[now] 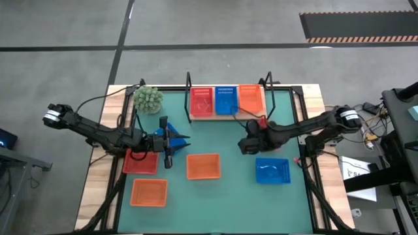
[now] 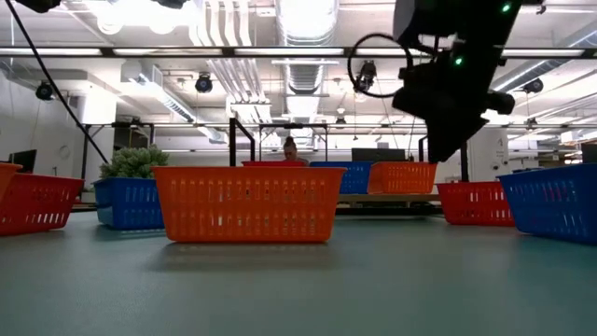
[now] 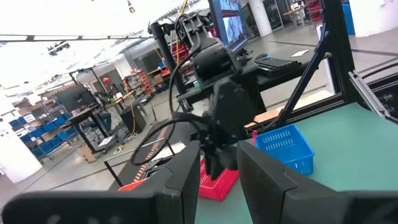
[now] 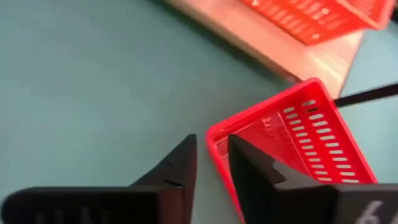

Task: Stack baskets on shelf by color
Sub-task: Stack the right red bin on top of the red bin on the shelf

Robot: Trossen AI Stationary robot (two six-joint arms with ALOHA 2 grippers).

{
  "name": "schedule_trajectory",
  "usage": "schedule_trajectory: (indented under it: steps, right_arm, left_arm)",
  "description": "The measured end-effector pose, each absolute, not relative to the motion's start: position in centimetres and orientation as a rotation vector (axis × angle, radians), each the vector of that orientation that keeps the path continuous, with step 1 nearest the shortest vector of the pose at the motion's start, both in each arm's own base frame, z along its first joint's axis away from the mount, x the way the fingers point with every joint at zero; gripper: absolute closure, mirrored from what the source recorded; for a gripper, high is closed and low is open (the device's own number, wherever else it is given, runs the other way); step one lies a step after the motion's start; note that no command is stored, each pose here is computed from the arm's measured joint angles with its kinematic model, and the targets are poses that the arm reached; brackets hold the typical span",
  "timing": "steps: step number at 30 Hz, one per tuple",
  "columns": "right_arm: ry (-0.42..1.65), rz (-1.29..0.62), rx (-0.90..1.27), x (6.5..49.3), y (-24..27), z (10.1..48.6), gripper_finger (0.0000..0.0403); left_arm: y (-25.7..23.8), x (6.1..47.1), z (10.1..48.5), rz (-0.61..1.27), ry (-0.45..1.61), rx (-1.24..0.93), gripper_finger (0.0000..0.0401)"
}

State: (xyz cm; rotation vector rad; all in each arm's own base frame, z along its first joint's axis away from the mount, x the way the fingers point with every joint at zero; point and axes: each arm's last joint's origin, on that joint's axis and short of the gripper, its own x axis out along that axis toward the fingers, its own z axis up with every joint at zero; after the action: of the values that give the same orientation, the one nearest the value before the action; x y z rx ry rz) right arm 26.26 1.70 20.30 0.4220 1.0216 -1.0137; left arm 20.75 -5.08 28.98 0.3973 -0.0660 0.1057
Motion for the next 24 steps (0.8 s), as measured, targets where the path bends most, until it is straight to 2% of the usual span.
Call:
schedule_trajectory:
  steps: [5, 9, 24]
  right_arm:
    - [0.932, -1.159, 0.575, 26.4, -0.1, 20.1, 0.0256]
    - [0.909, -1.211, 0.621, 26.5, -0.8, 19.9, 0.0231]
    - [0.972, -1.326, 0.603, 27.7, -1.2, 16.2, 0.0231]
  left_arm:
    - [-5.1, 20.7, 28.9, 0.105, -0.061, 0.403, 0.0311]
    - [-5.1, 20.7, 28.9, 0.105, -0.060, 0.403, 0.0311]
    - [-5.1, 20.7, 28.8, 0.104, -0.055, 0.405, 0.0311]
